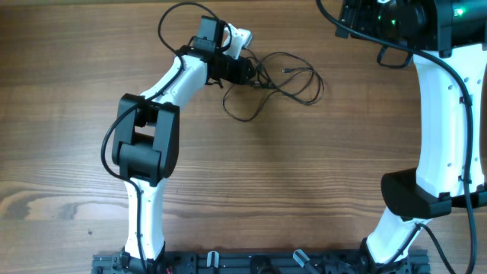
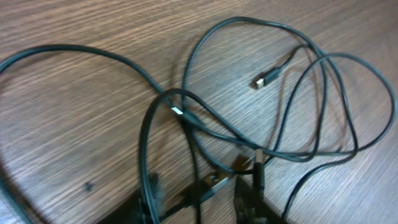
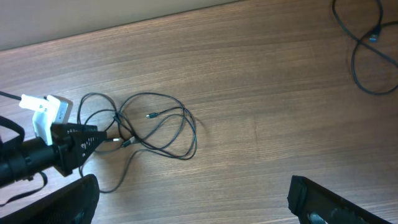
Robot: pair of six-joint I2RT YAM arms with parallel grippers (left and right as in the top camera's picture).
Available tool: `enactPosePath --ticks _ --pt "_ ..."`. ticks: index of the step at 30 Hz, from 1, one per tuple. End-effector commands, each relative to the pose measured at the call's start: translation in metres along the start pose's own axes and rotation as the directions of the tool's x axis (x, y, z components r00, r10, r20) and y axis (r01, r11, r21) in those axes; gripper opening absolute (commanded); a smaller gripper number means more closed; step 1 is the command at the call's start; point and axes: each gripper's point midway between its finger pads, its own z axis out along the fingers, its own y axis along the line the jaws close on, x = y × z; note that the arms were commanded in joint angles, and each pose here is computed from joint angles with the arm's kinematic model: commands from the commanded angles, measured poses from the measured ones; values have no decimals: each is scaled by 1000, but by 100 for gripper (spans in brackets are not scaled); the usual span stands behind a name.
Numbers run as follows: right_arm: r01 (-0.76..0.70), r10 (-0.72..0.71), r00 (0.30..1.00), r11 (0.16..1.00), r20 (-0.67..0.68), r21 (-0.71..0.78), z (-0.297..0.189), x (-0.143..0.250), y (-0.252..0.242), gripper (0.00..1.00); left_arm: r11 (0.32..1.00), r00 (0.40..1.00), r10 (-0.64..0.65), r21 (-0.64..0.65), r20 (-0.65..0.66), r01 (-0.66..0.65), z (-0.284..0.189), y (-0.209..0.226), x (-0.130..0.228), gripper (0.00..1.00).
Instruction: Untangle cables
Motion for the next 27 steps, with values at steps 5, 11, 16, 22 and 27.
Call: enactPosePath --ticks 5,11,16,22,27 --pt "-12 11 999 1000 39 9 -11 -5 -4 100 999 1000 -8 -32 2 8 2 5 -1 11" --pt "-12 11 999 1000 39 9 -11 -5 -4 100 993 999 -28 -114 23 31 -7 17 -9 10" --pt "-32 30 998 999 47 31 -11 -6 -8 100 989 993 9 -149 115 8 -49 10 -42 10" --pt "-44 42 998 998 46 50 -9 -7 -11 100 964 964 86 -266 252 -16 -130 -9 -88 11" --pt "-40 39 999 997 11 63 9 -5 -8 100 941 937 135 -336 322 -20 -190 -26 -105 11"
